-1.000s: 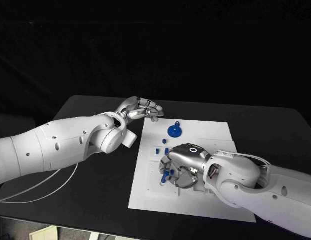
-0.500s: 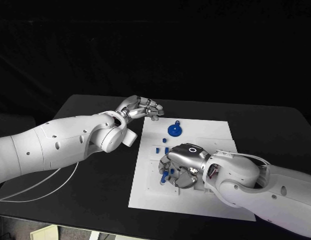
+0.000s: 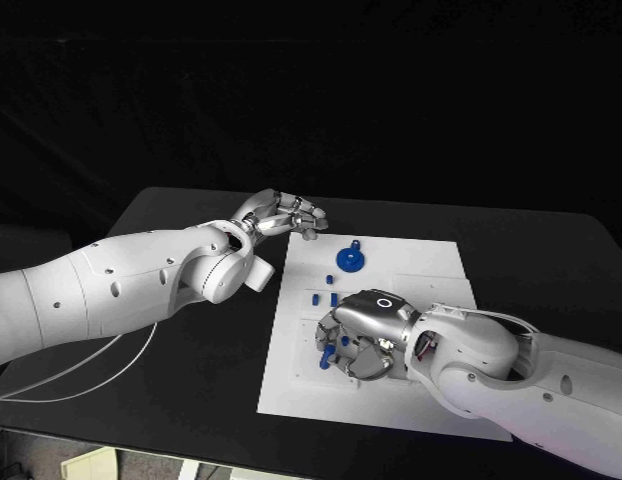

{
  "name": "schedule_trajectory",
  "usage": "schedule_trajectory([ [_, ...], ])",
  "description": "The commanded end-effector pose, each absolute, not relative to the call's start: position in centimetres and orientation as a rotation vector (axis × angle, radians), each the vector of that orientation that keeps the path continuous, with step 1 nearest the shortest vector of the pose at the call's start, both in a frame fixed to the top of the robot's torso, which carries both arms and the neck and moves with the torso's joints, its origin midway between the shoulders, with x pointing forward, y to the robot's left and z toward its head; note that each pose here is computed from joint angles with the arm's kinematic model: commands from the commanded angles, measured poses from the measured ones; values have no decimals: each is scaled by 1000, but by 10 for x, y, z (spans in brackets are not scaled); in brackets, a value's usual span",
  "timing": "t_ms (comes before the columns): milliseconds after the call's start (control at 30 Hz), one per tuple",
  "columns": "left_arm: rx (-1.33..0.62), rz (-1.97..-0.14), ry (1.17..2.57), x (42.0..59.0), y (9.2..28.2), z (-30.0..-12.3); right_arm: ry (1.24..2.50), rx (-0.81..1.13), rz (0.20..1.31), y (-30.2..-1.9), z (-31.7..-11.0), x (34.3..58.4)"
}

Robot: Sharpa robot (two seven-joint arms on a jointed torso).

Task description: Assemble the parts on the task board

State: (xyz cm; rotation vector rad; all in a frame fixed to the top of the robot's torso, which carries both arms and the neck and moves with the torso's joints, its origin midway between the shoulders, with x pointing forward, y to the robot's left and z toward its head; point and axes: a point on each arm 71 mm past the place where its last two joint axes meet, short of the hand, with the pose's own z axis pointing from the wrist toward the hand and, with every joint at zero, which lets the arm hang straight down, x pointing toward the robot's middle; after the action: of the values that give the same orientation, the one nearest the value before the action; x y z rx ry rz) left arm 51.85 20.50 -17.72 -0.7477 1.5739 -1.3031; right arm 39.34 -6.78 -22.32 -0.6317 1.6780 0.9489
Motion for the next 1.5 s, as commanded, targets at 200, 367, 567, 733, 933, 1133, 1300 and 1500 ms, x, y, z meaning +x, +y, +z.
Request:
schedule_trajectory([
  [200, -745, -1320, 1576, 518, 203, -177, 1684, -662, 946, -67, -226, 392],
  [367, -745, -1320, 1577, 518, 204, -177, 1661, -696, 912, -67, -226, 392],
  [567, -745, -1320, 1577, 518, 204, -177, 1625, -737, 864, -67, -226, 392],
  [733, -746, -1319, 1577, 518, 204, -177, 1624, -741, 863, -66, -225, 391],
  [933, -745, -1320, 1578, 518, 203, -177, 1635, -754, 864, -64, -226, 390],
  [1133, -745, -1320, 1578, 518, 203, -177, 1638, -769, 874, -60, -226, 388],
  [1300, -745, -1321, 1579, 518, 203, -177, 1638, -781, 889, -54, -226, 384],
  [1500, -745, -1320, 1578, 518, 203, -177, 1661, -802, 892, -52, -229, 381],
])
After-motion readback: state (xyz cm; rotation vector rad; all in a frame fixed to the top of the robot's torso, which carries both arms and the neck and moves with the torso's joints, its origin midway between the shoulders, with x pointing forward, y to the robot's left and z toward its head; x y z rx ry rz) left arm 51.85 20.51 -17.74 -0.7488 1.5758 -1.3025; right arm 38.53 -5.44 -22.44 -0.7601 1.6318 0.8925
